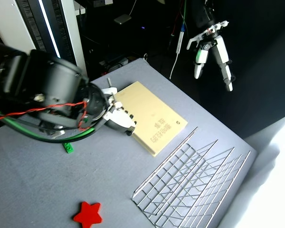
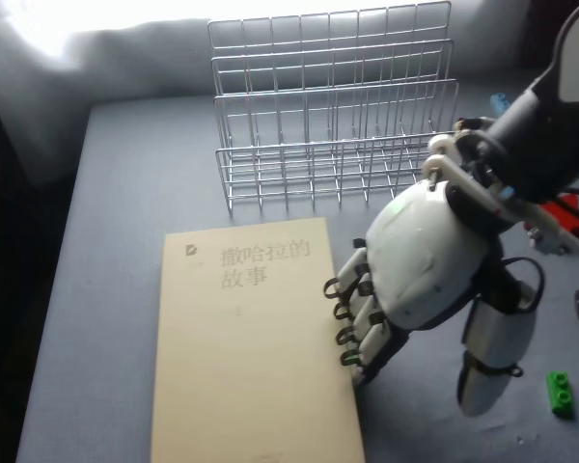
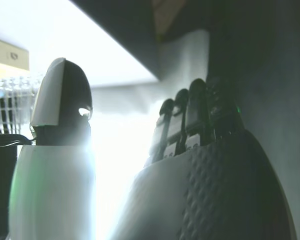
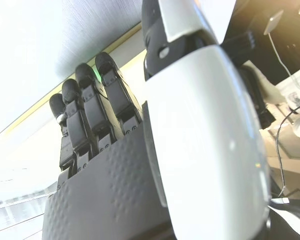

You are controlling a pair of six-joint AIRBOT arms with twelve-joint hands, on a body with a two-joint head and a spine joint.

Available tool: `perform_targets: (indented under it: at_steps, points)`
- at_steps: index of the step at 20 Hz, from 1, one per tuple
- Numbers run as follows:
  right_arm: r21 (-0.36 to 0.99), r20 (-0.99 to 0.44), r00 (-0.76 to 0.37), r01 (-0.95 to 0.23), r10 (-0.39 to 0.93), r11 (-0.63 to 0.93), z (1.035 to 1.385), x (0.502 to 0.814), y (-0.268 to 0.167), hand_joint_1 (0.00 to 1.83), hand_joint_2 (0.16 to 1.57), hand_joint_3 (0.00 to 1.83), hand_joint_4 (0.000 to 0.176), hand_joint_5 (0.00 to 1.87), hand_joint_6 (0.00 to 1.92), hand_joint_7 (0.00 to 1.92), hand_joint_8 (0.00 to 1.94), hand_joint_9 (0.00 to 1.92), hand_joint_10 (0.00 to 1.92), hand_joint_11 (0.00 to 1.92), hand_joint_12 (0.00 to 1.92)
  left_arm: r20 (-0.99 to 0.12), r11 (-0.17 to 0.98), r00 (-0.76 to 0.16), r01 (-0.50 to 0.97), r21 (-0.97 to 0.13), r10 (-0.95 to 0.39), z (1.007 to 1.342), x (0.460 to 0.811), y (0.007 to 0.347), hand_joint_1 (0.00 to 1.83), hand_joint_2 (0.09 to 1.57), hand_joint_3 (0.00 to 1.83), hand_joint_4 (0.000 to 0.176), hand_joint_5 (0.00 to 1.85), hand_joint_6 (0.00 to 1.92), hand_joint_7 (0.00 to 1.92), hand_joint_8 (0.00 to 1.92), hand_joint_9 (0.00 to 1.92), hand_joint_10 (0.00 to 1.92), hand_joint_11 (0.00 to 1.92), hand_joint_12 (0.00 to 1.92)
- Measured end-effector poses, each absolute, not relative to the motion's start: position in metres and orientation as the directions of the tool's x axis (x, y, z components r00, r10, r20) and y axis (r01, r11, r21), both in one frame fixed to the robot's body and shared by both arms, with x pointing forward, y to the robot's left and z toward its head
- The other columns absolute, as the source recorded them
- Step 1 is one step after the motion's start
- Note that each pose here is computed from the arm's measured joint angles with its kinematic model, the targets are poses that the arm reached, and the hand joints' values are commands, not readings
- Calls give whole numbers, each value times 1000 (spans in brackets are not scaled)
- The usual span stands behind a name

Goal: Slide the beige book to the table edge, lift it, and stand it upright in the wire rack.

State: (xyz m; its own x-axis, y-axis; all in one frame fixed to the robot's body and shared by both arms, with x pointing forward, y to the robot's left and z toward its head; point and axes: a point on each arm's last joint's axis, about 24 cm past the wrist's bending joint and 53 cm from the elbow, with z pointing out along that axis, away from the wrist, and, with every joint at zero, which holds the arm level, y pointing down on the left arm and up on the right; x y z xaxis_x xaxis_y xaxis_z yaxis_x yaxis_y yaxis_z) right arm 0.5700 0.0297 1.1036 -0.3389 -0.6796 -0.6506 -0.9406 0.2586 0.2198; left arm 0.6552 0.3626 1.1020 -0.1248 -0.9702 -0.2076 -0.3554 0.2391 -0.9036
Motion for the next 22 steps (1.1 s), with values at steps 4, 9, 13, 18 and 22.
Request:
perform_targets:
  at_steps: [4,9,13,18,22]
  points:
    - [221,-657,-332,-943,-677,248,1104,569,47,220,1127,0,0,246,3,259,3,242,1,0,646,38,-34,-1,-446,-895,-999,1085,648,375,1158,1088,0,0,0,0,0,0,0,0,0,0]
    - [246,-663,-342,-940,-666,238,1106,561,71,199,1137,0,0,246,3,259,1,248,3,0,676,209,-232,103,-513,-826,-973,1068,640,377,1121,1109,5,0,0,0,0,0,0,0,0,0]
    - [240,-678,-329,-944,-657,225,1113,560,87,205,1134,1,0,249,1,262,1,253,1,0,680,418,-484,248,-509,-711,-874,1060,635,376,1099,1115,2,0,0,0,0,0,0,0,0,0]
    - [240,-680,-314,-949,-662,204,1115,554,99,204,1139,1,0,259,5,268,3,252,1,0,678,554,-609,293,-563,-559,-779,1029,628,339,1109,1122,3,0,0,0,0,0,0,0,0,0]
    - [239,-677,-309,-951,-668,198,1115,552,103,238,1129,0,0,277,7,286,7,271,9,0,703,573,-648,338,-567,-509,-747,1017,628,338,1133,1089,0,0,0,0,0,0,0,0,0,0]
